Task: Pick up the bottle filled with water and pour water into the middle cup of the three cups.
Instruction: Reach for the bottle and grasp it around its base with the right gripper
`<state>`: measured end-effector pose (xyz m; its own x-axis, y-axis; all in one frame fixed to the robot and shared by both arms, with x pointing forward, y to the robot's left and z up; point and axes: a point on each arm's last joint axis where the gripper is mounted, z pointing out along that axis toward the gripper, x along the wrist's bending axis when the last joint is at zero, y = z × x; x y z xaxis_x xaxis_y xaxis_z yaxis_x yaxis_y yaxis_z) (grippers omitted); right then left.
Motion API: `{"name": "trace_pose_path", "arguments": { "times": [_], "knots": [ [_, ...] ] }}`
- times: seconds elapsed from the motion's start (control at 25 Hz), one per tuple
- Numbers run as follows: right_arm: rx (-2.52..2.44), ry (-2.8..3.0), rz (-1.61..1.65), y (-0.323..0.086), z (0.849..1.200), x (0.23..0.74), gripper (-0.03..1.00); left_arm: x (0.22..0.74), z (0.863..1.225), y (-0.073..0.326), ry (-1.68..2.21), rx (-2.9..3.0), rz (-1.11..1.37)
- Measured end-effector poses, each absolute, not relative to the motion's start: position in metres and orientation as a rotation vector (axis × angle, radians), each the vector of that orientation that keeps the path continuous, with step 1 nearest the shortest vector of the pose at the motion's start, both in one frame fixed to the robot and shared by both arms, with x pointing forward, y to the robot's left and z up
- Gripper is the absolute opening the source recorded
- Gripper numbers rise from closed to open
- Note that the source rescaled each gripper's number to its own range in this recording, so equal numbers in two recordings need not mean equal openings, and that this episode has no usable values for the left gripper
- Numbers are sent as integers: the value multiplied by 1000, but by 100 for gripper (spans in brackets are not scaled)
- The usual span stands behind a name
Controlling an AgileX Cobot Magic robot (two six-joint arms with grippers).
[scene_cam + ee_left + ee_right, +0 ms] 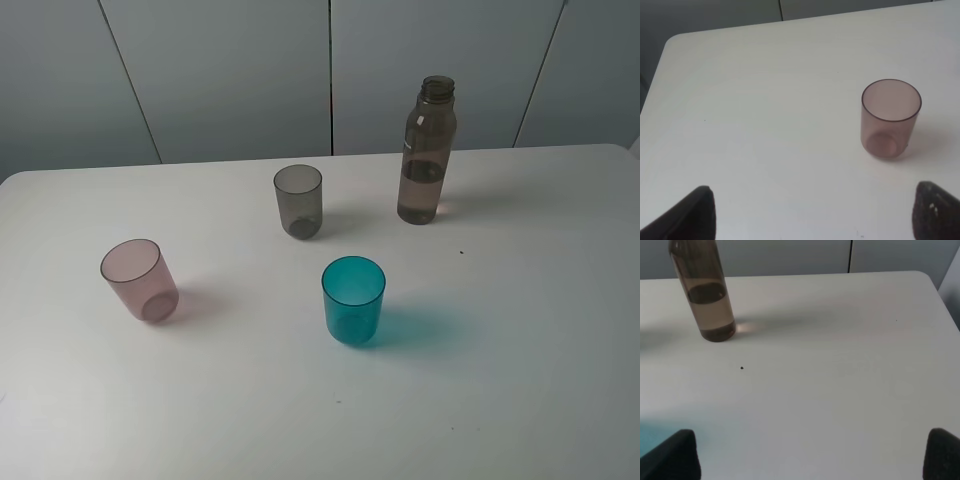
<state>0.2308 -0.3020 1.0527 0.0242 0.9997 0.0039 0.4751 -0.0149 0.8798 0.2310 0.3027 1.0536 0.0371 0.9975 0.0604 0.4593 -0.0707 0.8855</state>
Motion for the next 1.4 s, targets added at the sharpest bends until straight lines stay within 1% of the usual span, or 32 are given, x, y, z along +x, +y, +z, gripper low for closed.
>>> {"name": "trace_pose_path", "arguments": {
  "times": [1.4],
  "knots": [
    [1582, 1541, 923, -302, 1053, 231, 100, 231, 1054, 303, 1502, 1618, 978]
  ]
}}
